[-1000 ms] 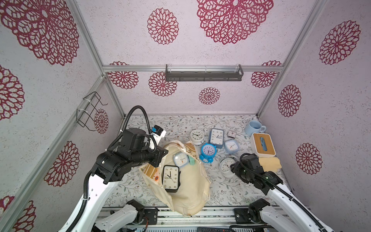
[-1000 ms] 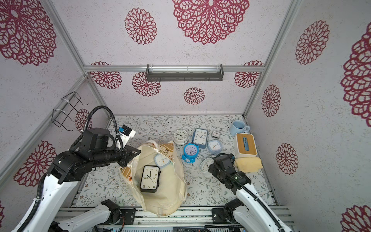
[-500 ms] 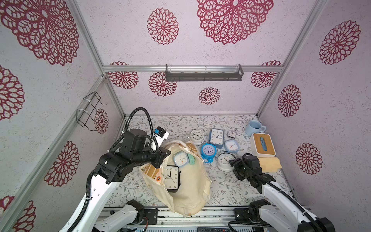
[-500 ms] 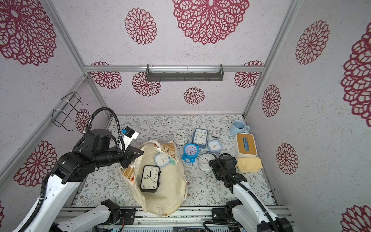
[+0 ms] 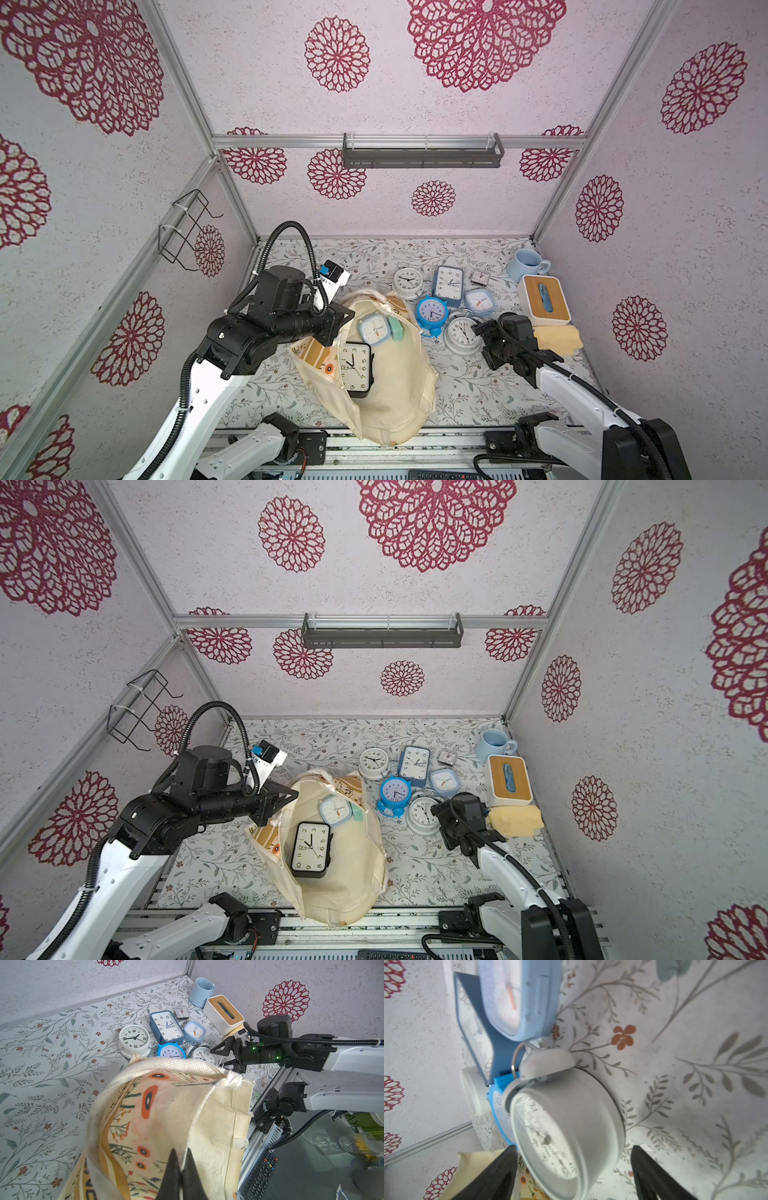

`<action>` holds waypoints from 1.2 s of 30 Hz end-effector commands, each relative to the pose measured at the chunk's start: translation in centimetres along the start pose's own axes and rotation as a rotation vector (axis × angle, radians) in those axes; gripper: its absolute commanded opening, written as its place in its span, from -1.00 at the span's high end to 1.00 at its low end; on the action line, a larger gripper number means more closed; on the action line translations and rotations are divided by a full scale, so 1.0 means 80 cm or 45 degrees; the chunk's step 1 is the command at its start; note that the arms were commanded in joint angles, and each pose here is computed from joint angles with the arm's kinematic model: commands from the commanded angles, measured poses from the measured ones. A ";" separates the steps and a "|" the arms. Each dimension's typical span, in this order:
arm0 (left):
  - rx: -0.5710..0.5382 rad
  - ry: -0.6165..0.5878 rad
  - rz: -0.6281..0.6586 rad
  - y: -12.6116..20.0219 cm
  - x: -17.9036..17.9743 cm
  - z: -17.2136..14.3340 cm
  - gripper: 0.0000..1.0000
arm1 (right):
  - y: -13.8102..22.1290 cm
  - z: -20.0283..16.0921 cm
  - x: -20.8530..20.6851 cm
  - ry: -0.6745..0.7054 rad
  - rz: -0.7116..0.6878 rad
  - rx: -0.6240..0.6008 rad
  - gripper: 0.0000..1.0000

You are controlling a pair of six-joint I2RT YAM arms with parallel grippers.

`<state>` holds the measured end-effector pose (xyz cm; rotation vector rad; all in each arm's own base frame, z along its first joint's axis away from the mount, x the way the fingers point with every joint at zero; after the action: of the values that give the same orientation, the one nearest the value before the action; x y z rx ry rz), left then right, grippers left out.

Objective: Take the alarm clock out of the canvas bag
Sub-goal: Place the alarm at the center of the board.

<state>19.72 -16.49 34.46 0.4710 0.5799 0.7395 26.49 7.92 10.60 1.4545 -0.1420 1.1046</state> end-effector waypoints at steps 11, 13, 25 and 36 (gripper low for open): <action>-0.091 0.222 0.014 -0.004 0.006 0.006 1.00 | 0.215 -0.152 0.219 1.383 0.922 0.183 -0.57; -0.113 0.208 0.030 0.002 0.007 0.008 1.00 | 0.230 -0.184 0.218 1.567 0.964 0.232 -0.56; -0.103 0.190 0.082 0.011 0.011 0.013 1.00 | 0.171 -0.320 0.218 1.647 0.721 0.548 -0.67; -0.157 0.167 0.066 0.001 0.013 0.024 1.00 | 0.072 -0.364 0.196 1.048 0.487 0.649 -0.86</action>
<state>20.52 -15.67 33.90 0.4012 0.7087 0.8598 13.97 36.61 17.42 1.1867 0.6958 2.1421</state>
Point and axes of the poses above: each gripper's point midway between its finger pads, its own y axis back along the fingers, its own x axis along the line the jaws close on, z = x × y, the point moved 2 cm from there along y, back along the fingers, and after that the axes turned 4 degrees about y, right-handed, at the moved point
